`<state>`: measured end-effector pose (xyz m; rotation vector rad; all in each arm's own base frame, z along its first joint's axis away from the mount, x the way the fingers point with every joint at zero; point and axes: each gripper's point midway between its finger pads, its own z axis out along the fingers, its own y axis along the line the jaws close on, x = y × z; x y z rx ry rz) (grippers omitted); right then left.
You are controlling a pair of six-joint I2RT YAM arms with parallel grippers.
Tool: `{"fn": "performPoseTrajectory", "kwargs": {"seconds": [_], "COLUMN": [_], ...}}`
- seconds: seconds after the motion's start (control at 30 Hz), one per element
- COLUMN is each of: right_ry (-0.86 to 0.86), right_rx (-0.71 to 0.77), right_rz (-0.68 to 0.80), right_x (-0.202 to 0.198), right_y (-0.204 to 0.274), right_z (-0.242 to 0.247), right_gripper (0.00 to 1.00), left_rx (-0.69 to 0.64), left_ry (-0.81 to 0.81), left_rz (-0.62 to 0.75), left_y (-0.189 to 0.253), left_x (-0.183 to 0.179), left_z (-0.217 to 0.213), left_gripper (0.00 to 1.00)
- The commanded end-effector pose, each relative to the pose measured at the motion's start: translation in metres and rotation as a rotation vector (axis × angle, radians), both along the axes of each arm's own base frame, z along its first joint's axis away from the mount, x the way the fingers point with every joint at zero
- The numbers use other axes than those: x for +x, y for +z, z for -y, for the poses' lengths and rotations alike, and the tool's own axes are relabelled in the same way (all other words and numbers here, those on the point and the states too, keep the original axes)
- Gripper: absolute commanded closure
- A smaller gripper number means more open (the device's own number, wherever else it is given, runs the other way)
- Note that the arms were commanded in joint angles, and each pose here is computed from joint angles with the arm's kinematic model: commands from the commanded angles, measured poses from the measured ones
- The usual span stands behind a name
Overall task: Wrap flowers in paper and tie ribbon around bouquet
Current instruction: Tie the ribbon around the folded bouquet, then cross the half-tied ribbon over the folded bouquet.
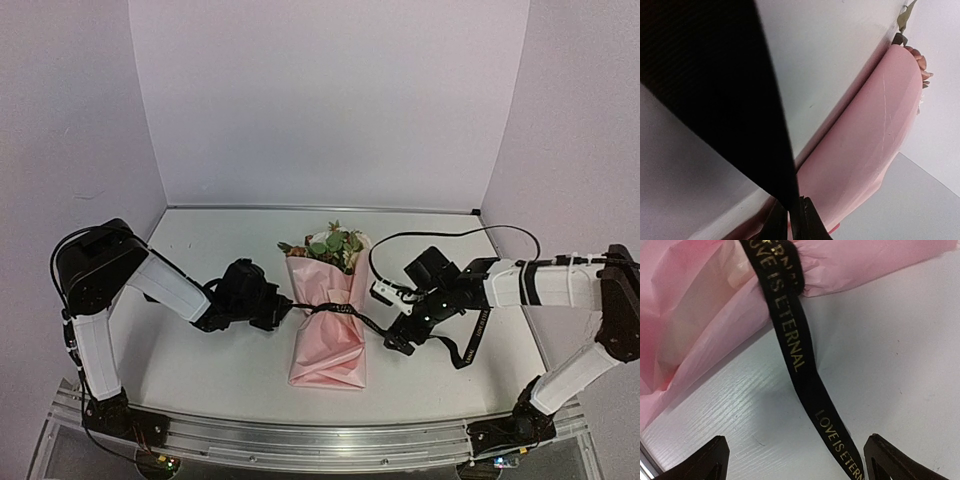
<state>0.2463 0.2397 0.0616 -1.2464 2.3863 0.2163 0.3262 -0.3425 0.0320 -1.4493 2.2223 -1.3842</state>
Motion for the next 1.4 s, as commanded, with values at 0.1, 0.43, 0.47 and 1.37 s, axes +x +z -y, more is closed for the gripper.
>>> {"fn": "performPoseTrajectory", "kwargs": {"seconds": [0.1, 0.43, 0.47, 1.37], "right_ry": [0.139, 0.115, 0.115, -0.527], "right_rx": [-0.071, -0.208, -0.224, -0.288], "right_rz": [0.044, 0.14, 0.152, 0.108], "right_x": [0.01, 0.05, 0.054, 0.066], "right_y": [-0.006, -0.023, -0.024, 0.01], "right_z": [-0.033, -0.052, -0.053, 0.028], "right_gripper": [0.08, 0.17, 0.18, 1.0], "left_rx": [-0.044, -0.037, -0.036, 0.288], "left_ry": [-0.032, -0.044, -0.045, -0.165], "left_rz": [0.081, 0.089, 0.089, 0.017], "left_y": [0.022, 0.025, 0.024, -0.022], "left_x": [0.014, 0.012, 0.012, -0.007], "left_z": [0.014, 0.01, 0.009, -0.099], "left_gripper": [1.0, 1.0, 1.0, 1.0]}}
